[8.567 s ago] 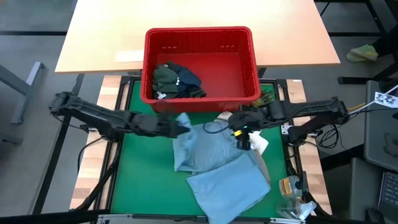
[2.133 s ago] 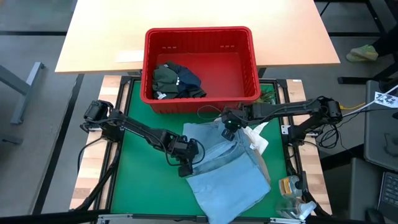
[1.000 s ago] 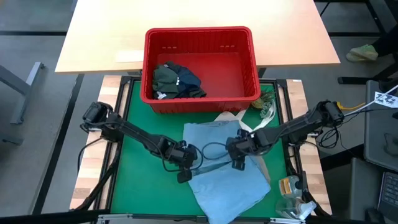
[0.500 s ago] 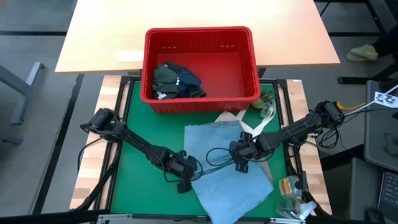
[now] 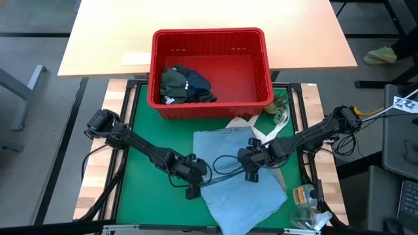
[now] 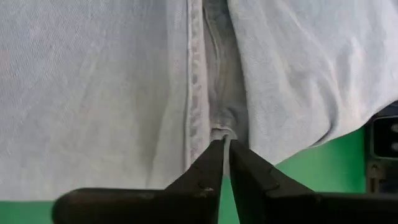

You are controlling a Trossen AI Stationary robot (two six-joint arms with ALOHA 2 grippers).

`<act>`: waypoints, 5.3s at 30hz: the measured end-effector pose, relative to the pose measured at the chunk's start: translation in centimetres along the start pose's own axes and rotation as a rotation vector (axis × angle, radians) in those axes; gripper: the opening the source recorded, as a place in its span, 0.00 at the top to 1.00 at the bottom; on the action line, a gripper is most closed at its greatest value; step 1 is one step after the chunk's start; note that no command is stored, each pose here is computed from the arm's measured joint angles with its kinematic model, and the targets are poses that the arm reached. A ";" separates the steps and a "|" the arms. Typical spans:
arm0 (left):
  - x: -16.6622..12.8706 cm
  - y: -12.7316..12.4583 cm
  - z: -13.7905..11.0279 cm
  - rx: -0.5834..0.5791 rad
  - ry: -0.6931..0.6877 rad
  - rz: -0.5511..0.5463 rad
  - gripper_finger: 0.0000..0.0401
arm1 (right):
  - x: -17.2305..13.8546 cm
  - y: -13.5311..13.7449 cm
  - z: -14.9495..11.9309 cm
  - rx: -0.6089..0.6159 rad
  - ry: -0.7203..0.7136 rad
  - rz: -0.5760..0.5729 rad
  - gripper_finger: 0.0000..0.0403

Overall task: Fold Laundry from Bin
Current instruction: Fold the light blue jeans

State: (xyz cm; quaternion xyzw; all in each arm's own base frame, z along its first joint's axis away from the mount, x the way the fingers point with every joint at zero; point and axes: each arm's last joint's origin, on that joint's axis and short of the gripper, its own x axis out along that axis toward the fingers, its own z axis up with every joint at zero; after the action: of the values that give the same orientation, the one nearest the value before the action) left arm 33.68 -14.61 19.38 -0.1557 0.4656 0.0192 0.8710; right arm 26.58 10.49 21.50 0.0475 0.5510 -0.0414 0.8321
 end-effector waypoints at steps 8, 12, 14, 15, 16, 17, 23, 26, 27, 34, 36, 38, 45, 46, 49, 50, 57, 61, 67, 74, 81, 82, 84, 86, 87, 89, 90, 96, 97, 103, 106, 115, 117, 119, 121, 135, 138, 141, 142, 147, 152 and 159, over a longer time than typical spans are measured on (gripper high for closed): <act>0.1 1.0 0.6 0.070 0.018 -0.006 0.68 | -0.9 0.4 1.0 -0.051 -0.043 0.022 0.52; 0.2 1.6 0.5 0.093 0.056 0.015 0.55 | -0.9 0.4 1.0 -0.073 -0.044 0.021 0.52; 0.2 1.8 0.5 0.090 0.069 0.023 0.50 | -0.9 0.4 1.0 -0.073 -0.043 0.021 0.52; 0.2 1.9 0.5 0.089 0.074 0.029 0.48 | -0.9 0.4 1.0 -0.077 -0.044 0.021 0.52; 0.2 2.0 0.5 0.088 0.075 0.032 0.46 | -0.9 0.4 1.0 -0.088 -0.044 0.021 0.52; 0.2 2.0 0.5 0.090 0.073 0.037 0.45 | -0.9 0.4 1.0 -0.098 -0.044 0.021 0.52; 0.1 2.0 0.1 0.126 0.099 0.057 0.44 | -0.9 0.4 1.0 -0.124 -0.047 0.018 0.52; 0.4 1.6 -0.3 0.141 0.108 0.063 0.46 | -0.9 0.3 1.1 -0.123 -0.055 0.002 0.52; 0.7 1.5 -0.6 0.149 0.114 0.069 0.47 | -0.9 0.3 1.1 -0.123 -0.056 0.000 0.52; 2.1 0.6 -2.0 0.184 0.142 0.087 0.59 | -0.8 0.3 1.1 -0.123 -0.057 -0.003 0.52; 2.1 0.3 -2.1 0.179 0.127 0.107 0.64 | -0.8 0.3 1.1 -0.123 -0.057 -0.002 0.52; 2.1 0.2 -2.2 0.161 0.105 0.136 0.71 | -0.8 0.3 1.1 -0.123 -0.058 -0.002 0.52; 1.8 -0.1 -2.7 -0.017 0.001 0.266 0.97 | -0.8 0.1 0.9 -0.047 -0.055 -0.066 0.52; 1.8 -0.2 -2.8 -0.067 -0.028 0.294 0.97 | -0.8 0.0 0.8 -0.030 -0.046 -0.076 0.52; 1.5 -0.4 -3.3 -0.202 -0.103 0.362 0.99 | -0.8 -0.3 0.3 0.027 -0.002 -0.098 0.52; 1.4 -0.6 -3.5 -0.233 -0.120 0.368 0.99 | -0.8 -0.3 0.2 0.046 0.017 -0.101 0.52; 1.0 -2.3 -4.8 -0.315 -0.157 0.335 0.99 | -0.8 -0.2 -0.4 0.066 0.123 -0.014 0.52; 1.1 -2.7 -5.0 -0.326 -0.116 0.283 0.96 | -0.8 -0.1 -0.5 0.059 0.142 0.020 0.52; 1.2 -3.3 -4.6 -0.290 -0.124 0.207 0.84 | -0.9 -0.1 -0.7 0.038 0.183 0.044 0.52; 1.1 -3.5 -3.7 -0.259 -0.143 0.145 0.69 | -1.0 -0.2 -1.0 0.034 0.221 0.035 0.52; -1.7 -2.0 -1.1 -0.175 -0.153 0.094 0.68 | -3.1 0.6 1.4 -0.015 0.108 0.086 0.52; -2.2 -1.7 -0.8 -0.155 -0.156 0.097 0.69 | -3.3 0.7 1.8 -0.025 0.076 0.089 0.52; -3.1 -0.9 -0.3 -0.118 -0.153 0.118 0.71 | -3.5 1.0 2.5 -0.018 -0.006 0.100 0.52; -3.7 0.1 0.1 -0.089 -0.134 0.159 0.74 | -3.6 1.3 3.4 -0.006 -0.096 0.122 0.52; -3.8 0.7 0.3 -0.086 -0.119 0.185 0.75 | -3.6 1.5 3.8 0.001 -0.138 0.139 0.52; -3.8 1.8 0.4 -0.071 -0.078 0.235 0.77 | -3.2 2.1 4.8 0.014 -0.221 0.180 0.52; -3.8 2.4 0.5 -0.063 -0.055 0.254 0.78 | -2.9 2.4 5.2 0.019 -0.253 0.188 0.52; -3.5 4.6 1.4 -0.009 0.023 0.254 0.83 | 0.4 4.2 7.5 0.051 -0.422 0.243 0.52; -3.4 4.7 1.5 0.012 0.035 0.243 0.84 | 1.1 4.5 7.8 0.054 -0.439 0.251 0.52; -3.1 5.2 1.7 0.180 0.063 0.249 0.90 | 4.9 5.9 9.1 0.073 -0.553 0.315 0.52; -2.4 5.7 1.8 0.210 0.084 0.266 0.93 | 7.1 6.3 9.0 0.072 -0.545 0.311 0.52; 1.0 8.3 2.3 0.237 0.130 0.336 1.00 | 10.7 6.4 8.2 0.060 -0.473 0.273 0.52; 1.7 9.2 2.4 0.220 0.152 0.355 1.00 | 11.1 6.5 8.1 0.059 -0.466 0.274 0.52; 2.1 10.0 2.4 0.205 0.173 0.370 0.99 | 11.4 6.6 7.9 0.059 -0.432 0.302 0.52; 2.1 10.6 2.6 0.190 0.182 0.378 0.99 | 11.8 6.7 7.6 0.085 -0.389 0.351 0.52; 1.8 13.3 3.5 0.116 0.186 0.416 1.00 | 11.7 7.2 7.2 0.072 -0.243 0.580 0.52; 1.8 13.7 3.6 0.105 0.186 0.421 1.00 | 11.7 7.3 7.2 0.067 -0.233 0.597 0.52; 1.4 13.8 3.7 0.106 0.183 0.421 1.00 | 11.5 7.2 7.2 0.063 -0.247 0.584 0.52; 1.3 13.7 3.8 0.117 0.182 0.421 1.00 | 11.2 7.2 7.3 0.063 -0.261 0.574 0.52; 0.3 13.6 4.0 0.126 0.172 0.429 1.00 | 8.9 6.9 8.4 0.037 -0.418 0.490 0.52; -0.7 13.5 4.2 0.125 0.152 0.428 1.00 | 8.2 7.1 9.1 0.029 -0.541 0.460 0.52; -3.2 13.0 4.7 0.119 0.097 0.407 1.00 | 8.4 7.0 8.9 0.023 -0.510 0.450 0.52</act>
State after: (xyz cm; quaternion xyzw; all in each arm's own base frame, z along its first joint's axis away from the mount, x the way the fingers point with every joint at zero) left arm 33.30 -0.55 21.16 -0.0076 0.5292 0.1596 0.8333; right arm 38.84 16.18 17.48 0.1654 0.3001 0.1264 0.9309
